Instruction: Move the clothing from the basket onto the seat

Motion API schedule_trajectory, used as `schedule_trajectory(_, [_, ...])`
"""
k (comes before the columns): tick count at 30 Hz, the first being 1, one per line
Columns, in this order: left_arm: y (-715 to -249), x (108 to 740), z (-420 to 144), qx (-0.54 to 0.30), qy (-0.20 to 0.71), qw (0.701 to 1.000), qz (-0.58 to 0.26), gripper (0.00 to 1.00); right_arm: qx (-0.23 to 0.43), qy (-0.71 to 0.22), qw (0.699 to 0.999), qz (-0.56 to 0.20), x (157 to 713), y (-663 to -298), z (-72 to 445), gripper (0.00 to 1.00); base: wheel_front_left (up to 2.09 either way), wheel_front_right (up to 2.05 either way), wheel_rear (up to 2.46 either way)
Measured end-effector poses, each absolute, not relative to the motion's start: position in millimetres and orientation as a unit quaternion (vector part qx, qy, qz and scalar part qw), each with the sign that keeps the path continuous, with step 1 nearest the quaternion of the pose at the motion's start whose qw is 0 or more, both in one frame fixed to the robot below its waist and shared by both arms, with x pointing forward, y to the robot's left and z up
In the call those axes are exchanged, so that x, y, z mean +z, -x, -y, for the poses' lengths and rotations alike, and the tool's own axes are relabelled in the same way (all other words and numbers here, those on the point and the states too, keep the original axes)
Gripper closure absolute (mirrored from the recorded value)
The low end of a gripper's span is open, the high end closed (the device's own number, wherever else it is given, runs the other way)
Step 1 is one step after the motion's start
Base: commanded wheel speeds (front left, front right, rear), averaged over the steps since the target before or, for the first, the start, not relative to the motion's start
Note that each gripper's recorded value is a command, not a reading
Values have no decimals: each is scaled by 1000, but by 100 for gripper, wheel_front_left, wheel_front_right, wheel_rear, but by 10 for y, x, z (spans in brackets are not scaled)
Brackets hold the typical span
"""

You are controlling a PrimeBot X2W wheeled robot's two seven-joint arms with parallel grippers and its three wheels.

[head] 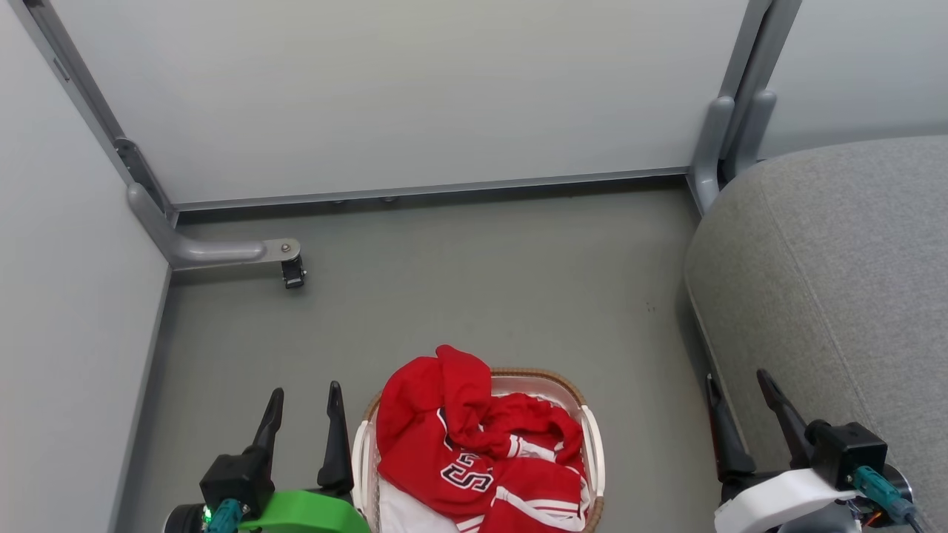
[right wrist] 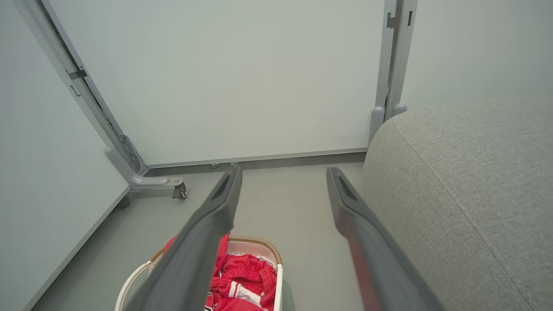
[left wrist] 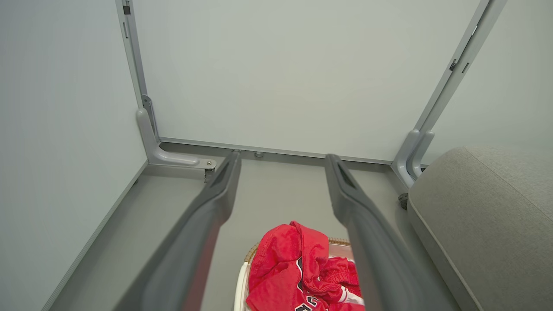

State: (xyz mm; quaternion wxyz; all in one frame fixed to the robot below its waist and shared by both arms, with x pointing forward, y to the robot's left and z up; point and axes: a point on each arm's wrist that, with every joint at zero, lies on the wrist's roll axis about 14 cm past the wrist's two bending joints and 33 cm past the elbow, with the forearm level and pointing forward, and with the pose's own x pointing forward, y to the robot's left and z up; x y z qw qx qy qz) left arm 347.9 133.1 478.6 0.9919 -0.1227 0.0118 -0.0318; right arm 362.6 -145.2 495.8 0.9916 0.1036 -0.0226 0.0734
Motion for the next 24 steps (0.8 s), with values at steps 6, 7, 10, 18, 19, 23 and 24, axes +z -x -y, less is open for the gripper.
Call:
schedule_trajectory(6, [-3479, 4779, -1335, -31, 122, 992, -13, 0, 73, -104, 992, 22, 4952, -3627, 1451, 0, 0, 0, 0])
schedule_trajectory(7, [-3479, 4777, -1334, -31, 122, 992, -13, 0, 73, -104, 992, 21, 4949, -3627, 1453, 0, 0, 0, 0])
schedule_trajectory(10, [-3480, 4772, -1333, -31, 122, 992, -14, 0, 73, -105, 992, 21, 4945, -3628, 1454, 0, 0, 0, 0])
schedule_trajectory(18, [-3486, 4757, -1324, -32, 123, 992, -16, 0, 71, -105, 992, 19, 4934, -3631, 1467, 0, 0, 0, 0])
schedule_trajectory(19, [-3486, 4755, -1323, -32, 123, 992, -17, 0, 70, -105, 992, 19, 4935, -3632, 1468, 0, 0, 0, 0])
schedule_trajectory(23, [-3497, 4732, -1321, -32, 121, 992, -20, 0, 68, -106, 992, 23, 4955, -3656, 1485, 0, 0, 0, 0])
schedule_trajectory(24, [-3506, 4722, -1320, -32, 120, 992, -22, 0, 67, -106, 992, 24, 4961, -3669, 1492, 0, 0, 0, 0])
